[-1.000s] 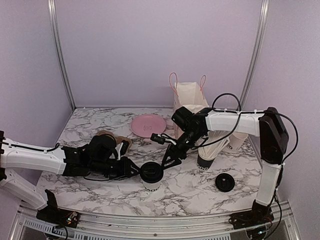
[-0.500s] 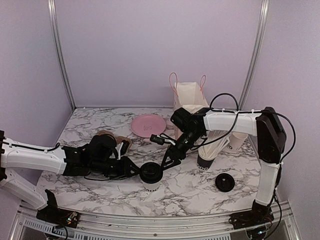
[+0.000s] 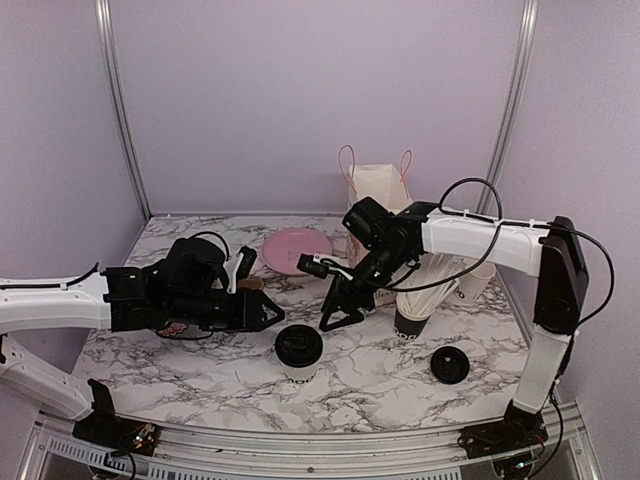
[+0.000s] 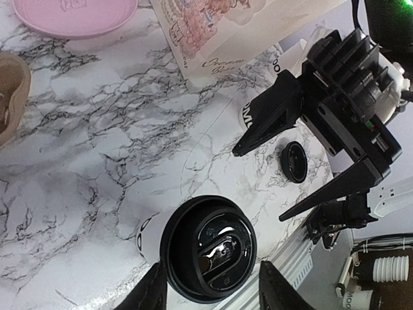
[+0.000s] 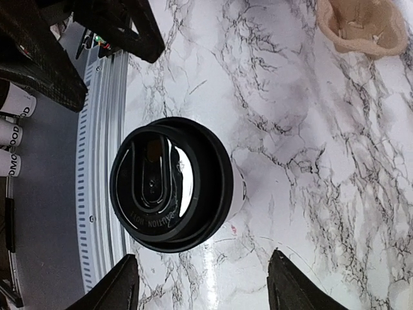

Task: Pack the takeout coffee

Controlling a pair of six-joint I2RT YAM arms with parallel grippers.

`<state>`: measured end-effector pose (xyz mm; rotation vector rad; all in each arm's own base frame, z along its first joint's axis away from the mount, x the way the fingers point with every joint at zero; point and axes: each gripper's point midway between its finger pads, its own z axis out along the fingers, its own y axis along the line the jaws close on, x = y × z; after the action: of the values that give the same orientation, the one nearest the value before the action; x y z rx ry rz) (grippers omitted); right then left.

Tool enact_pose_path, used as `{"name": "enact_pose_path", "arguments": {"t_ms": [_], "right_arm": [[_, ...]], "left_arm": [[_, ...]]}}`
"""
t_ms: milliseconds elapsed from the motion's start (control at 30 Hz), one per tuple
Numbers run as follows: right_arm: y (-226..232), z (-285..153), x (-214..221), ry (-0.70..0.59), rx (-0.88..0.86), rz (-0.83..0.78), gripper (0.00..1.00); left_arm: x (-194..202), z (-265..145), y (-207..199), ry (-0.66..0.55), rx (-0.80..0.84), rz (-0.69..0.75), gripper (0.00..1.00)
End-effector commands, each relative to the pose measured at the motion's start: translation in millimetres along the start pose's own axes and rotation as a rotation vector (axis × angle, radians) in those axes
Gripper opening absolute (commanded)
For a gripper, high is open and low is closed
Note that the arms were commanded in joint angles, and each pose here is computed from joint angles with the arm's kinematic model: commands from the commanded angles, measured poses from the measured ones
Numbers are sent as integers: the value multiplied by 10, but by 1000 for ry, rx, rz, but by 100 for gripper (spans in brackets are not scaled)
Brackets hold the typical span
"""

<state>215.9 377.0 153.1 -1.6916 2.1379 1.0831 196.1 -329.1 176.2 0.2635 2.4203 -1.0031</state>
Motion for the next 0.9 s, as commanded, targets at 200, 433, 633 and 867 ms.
{"name": "enact_pose_path", "arguments": {"t_ms": [200,433,633,867], "right_arm": [[-57,-143,-204,-26,84,-85,67],[-194,14,-312,-30,36,-24,66],[-163,167,-305,-8,-17,-18,67],[-146,261,-244,2,-54,1,66]], "left_arm": [[287,-113,160,58,-65,-60,62],[576,-75,68,123,17,-89,62],[664,63,4,137,56,-81,62],[707,207,-30,160,70,-70,62]]}}
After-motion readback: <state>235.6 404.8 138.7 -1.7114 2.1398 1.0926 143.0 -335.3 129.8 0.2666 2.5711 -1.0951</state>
